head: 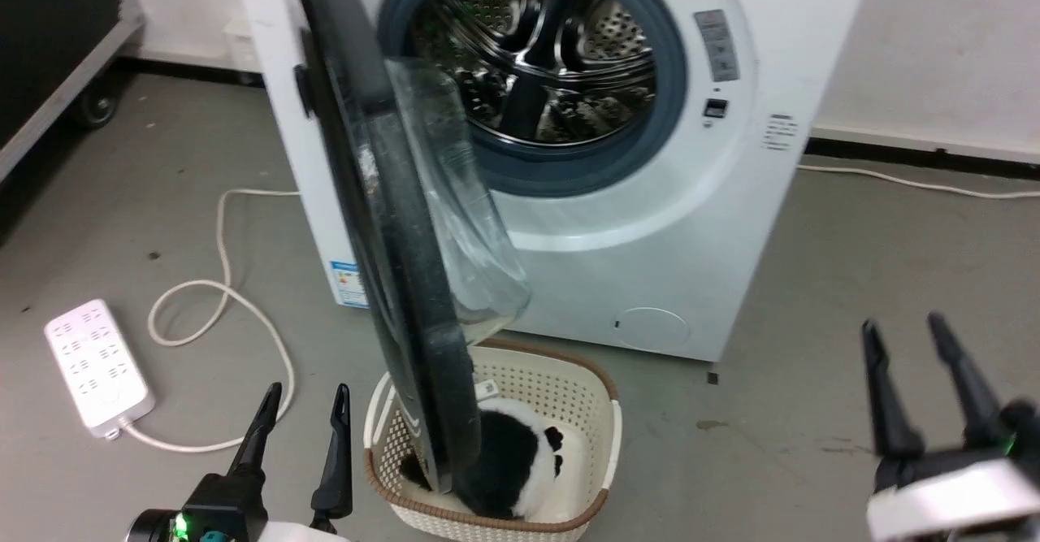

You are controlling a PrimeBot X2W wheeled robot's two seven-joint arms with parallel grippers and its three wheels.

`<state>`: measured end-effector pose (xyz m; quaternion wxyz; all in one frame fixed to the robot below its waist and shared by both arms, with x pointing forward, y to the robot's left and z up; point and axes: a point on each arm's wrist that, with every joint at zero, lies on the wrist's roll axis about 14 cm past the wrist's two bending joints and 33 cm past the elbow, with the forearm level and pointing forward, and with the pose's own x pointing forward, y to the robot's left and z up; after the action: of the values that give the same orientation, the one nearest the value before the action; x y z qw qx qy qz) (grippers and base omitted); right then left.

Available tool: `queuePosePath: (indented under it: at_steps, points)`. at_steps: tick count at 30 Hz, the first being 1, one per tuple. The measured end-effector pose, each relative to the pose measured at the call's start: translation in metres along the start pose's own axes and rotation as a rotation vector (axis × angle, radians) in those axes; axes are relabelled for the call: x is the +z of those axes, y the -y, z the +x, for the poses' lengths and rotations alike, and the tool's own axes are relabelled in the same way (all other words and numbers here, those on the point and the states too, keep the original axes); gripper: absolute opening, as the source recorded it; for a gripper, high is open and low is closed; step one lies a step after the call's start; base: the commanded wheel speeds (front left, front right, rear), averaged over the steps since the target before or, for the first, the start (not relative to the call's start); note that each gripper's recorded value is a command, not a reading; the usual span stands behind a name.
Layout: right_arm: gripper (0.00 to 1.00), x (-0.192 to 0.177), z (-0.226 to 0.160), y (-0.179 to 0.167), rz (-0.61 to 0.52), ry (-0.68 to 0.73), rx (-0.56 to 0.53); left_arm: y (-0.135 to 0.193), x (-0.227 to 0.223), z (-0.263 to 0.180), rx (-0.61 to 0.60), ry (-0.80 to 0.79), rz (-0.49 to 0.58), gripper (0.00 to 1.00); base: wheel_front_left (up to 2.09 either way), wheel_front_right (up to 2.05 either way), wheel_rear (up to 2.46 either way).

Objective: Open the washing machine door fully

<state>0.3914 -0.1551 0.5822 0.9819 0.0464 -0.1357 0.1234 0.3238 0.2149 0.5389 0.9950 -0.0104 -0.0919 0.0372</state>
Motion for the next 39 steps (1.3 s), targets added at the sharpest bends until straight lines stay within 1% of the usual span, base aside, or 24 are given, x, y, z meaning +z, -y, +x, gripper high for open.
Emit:
queuePosePath:
  at_steps: [2, 4, 6, 9, 11, 15, 22, 23, 24, 25, 29, 32, 37, 39]
  points:
    - [1.00, -0.004, -0.016, -0.001, -0.018, -0.006, -0.040, 0.006, -0.001, 0.003, -0.024, -0.002, -0.005, 1.00, 0.00, 0.00, 0.00]
    - [1.00, -0.013, -0.031, -0.001, -0.059, -0.041, -0.060, 0.011, -0.004, 0.004, -0.048, -0.010, -0.008, 1.00, 0.00, 0.00, 0.00]
    - [1.00, -0.023, -0.044, -0.001, -0.070, -0.076, -0.082, 0.016, -0.007, 0.005, -0.065, -0.021, -0.011, 1.00, 0.00, 0.00, 0.00]
    - [1.00, -0.030, -0.056, 0.000, -0.100, -0.109, -0.099, 0.020, -0.012, 0.004, -0.081, -0.036, -0.013, 1.00, 0.00, 0.00, 0.00]
    - [1.00, -0.033, -0.061, -0.001, -0.125, -0.123, -0.099, 0.023, -0.015, 0.004, -0.089, -0.045, -0.010, 1.00, 0.00, 0.00, 0.00]
    - [1.00, -0.034, -0.064, 0.001, -0.126, -0.129, -0.108, 0.027, -0.017, 0.004, -0.101, -0.052, -0.005, 1.00, 0.00, 0.00, 0.00]
    - [1.00, -0.030, -0.063, 0.001, -0.091, -0.108, -0.119, 0.026, -0.018, 0.005, -0.096, -0.053, 0.004, 1.00, 0.00, 0.00, 0.00]
    - [1.00, -0.030, -0.063, 0.001, -0.087, -0.107, -0.120, 0.026, -0.018, 0.005, -0.096, -0.053, 0.004, 0.25, 0.00, 0.00, 0.00]
    - [1.00, -0.030, -0.063, 0.002, -0.082, -0.105, -0.123, 0.026, -0.018, 0.005, -0.098, -0.053, 0.004, 0.25, 0.00, 0.00, 0.00]
    - [1.00, -0.030, -0.063, 0.002, -0.080, -0.104, -0.123, 0.026, -0.018, 0.005, -0.098, -0.053, 0.004, 0.00, 0.00, 0.00, 0.00]
    - [1.00, -0.029, -0.062, 0.001, -0.069, -0.100, -0.123, 0.025, -0.016, 0.005, -0.093, -0.046, 0.005, 0.00, 0.00, 0.00, 0.00]
    - [1.00, -0.029, -0.061, 0.001, -0.065, -0.098, -0.122, 0.019, -0.005, 0.008, -0.067, -0.012, 0.004, 0.00, 0.00, 0.00, 0.00]
    - [1.00, -0.027, -0.061, 0.001, -0.066, -0.093, -0.122, -0.001, 0.036, 0.015, 0.019, 0.119, -0.025, 0.00, 0.00, 0.00, 0.00]
    - [1.00, -0.027, -0.060, 0.000, -0.065, -0.091, -0.121, -0.013, 0.062, 0.019, 0.074, 0.205, -0.082, 0.00, 0.00, 0.00, 0.00]
